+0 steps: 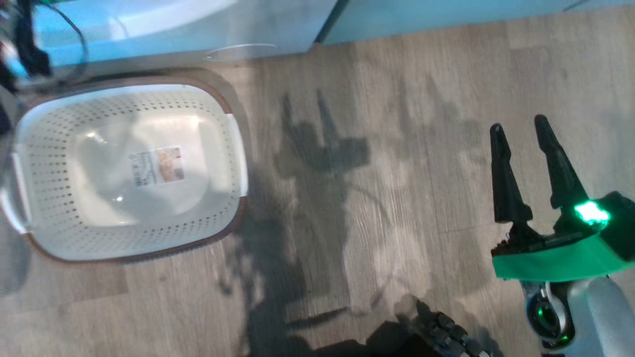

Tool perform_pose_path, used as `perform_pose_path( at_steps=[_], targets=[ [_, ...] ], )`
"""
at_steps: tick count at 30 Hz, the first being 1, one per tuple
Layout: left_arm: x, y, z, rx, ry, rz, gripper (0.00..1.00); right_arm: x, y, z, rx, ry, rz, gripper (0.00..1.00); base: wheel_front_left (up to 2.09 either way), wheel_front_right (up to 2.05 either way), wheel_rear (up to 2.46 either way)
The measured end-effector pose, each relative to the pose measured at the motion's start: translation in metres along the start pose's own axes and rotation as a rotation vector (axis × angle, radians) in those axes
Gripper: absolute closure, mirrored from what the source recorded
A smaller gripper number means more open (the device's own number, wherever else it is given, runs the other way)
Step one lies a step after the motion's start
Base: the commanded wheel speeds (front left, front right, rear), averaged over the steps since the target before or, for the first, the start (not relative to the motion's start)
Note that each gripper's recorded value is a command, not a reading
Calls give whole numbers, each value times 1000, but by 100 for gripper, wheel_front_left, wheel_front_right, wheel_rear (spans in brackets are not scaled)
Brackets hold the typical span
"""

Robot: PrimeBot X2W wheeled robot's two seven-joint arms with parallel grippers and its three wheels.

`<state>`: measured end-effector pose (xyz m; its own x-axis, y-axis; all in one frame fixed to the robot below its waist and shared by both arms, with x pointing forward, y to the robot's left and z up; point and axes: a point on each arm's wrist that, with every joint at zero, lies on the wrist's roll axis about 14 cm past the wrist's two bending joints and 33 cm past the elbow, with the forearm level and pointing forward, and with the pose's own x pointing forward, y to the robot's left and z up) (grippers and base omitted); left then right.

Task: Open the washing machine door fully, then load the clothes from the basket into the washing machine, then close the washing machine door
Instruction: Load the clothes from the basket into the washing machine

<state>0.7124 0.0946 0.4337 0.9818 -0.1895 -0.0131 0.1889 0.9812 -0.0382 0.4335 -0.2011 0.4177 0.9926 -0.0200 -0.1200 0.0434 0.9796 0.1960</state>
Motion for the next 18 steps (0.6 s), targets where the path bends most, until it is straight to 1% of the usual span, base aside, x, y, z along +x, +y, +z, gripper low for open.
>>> perform_pose_path(
  at_steps=[4, 10, 18],
  targets=[
    [-33, -4, 8, -7, -38, -5, 0, -1, 7, 0, -5, -2, 19, 0, 0, 0, 0],
    [-87, -10, 23, -22, -78, -2, 0, 2, 16, 12, -22, -40, 51, 0, 0, 0, 0],
    [-164, -14, 35, -28, -66, -21, 0, -10, 19, 20, -47, -57, 54, 0, 0, 0, 0]
  ],
)
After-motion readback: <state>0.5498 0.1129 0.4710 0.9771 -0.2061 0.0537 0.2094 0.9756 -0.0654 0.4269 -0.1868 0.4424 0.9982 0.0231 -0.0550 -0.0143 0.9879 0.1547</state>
